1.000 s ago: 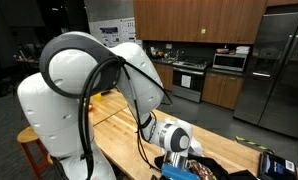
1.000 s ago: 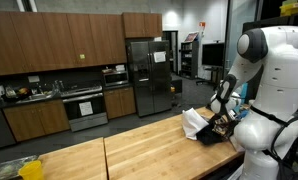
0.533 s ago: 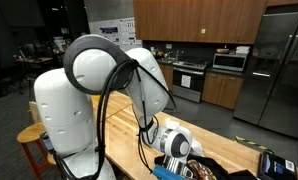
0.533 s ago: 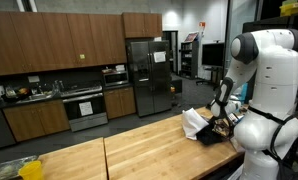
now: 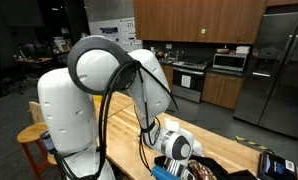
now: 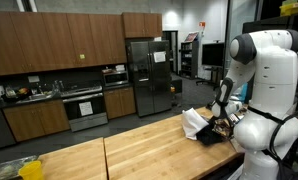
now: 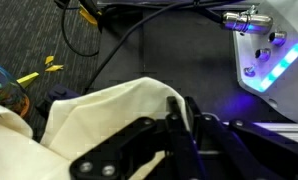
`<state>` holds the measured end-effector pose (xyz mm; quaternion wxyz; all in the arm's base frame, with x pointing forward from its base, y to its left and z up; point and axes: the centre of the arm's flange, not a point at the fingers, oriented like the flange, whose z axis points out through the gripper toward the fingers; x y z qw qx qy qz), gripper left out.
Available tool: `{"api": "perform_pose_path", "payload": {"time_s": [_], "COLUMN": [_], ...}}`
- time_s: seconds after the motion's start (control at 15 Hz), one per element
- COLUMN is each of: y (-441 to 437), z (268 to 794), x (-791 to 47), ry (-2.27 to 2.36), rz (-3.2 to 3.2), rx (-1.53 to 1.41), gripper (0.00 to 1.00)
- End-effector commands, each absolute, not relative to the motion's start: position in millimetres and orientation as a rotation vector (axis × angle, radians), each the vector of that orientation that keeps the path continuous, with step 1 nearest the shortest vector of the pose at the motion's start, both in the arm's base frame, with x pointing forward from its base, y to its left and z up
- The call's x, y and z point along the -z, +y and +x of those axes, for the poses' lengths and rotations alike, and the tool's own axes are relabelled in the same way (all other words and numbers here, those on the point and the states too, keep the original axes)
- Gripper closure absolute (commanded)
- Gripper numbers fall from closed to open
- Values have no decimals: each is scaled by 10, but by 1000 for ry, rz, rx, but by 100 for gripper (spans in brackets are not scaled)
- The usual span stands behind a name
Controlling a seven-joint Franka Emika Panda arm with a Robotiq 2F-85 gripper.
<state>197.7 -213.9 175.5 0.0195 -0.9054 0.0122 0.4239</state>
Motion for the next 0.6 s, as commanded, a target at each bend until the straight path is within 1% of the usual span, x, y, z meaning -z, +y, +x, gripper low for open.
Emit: {"api": "perform_pose_path", "payload": {"time_s": [0.0,0.27,0.53], "y": [-2241,-2393,-2625], "z": [1920,1866,1757], "x": [-1902,-2184,-2799], "ry": [92,125,112], "rz": [-2826,-2880,-2967], "rx": [-1275,-1236,-1271], "gripper": [100,99,99]}}
